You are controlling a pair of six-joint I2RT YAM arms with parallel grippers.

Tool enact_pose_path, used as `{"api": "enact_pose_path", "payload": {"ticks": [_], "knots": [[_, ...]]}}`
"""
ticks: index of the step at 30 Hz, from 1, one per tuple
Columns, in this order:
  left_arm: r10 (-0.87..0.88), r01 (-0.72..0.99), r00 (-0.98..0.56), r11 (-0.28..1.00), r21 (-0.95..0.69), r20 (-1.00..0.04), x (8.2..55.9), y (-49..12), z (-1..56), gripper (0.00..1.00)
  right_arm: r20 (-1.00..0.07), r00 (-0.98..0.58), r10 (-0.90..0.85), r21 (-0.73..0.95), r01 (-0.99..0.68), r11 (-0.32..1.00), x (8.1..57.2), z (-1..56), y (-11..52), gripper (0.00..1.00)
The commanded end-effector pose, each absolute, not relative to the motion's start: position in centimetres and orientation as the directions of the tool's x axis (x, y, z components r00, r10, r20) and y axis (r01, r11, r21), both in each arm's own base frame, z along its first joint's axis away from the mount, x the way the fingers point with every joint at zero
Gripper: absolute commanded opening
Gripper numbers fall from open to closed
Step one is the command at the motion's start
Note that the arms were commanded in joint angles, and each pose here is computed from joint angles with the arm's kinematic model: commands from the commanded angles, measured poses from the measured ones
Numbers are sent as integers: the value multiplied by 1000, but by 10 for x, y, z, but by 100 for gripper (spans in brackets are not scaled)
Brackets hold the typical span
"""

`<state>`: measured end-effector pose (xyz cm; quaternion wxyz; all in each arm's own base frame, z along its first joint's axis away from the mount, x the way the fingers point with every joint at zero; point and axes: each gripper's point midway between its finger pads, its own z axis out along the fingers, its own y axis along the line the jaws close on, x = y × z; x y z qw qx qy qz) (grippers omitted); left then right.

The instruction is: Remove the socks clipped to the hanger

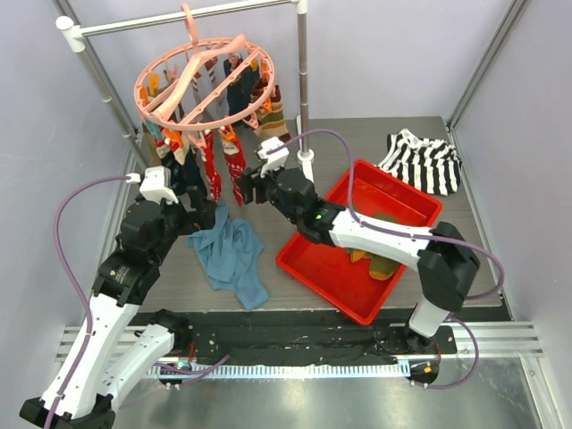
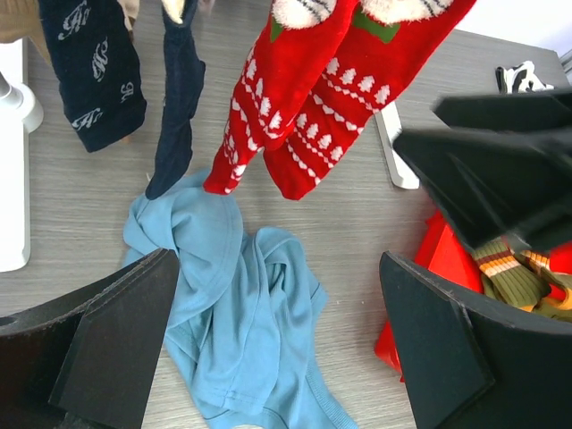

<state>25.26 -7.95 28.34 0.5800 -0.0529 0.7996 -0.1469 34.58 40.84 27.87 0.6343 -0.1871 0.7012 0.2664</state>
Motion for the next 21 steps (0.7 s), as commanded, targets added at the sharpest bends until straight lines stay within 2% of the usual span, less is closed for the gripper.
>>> {"api": "enact_pose_path", "payload": {"ticks": [1, 8, 11, 12, 14, 15, 21], "knots": [[-271, 93, -275, 948, -306, -922, 254, -79, 294, 100, -978, 36, 205, 147, -576, 804, 367, 350, 417, 68], [-270, 108, -280, 945, -310, -921, 253, -82, 295, 100, -984, 9, 179, 141, -580, 803, 380, 331, 440, 66], [-267, 110, -280, 945, -307, -922, 253, -82, 295, 100, -982, 10, 187, 147, -582, 800, 379, 333, 439, 49], [-267, 115, -280, 944, -308, -922, 253, -83, 295, 100, -981, 15, 192, 147, -584, 799, 378, 338, 438, 31], [-267, 116, -281, 944, -309, -922, 254, -83, 295, 100, -981, 21, 193, 145, -585, 798, 376, 343, 436, 15], [-267, 122, -281, 943, -310, -922, 253, -84, 295, 100, -979, 25, 201, 147, -590, 794, 373, 349, 435, 2], [-266, 148, -285, 937, -316, -921, 253, -89, 296, 100, -976, 33, 214, 151, -607, 780, 360, 369, 432, 1]]}}
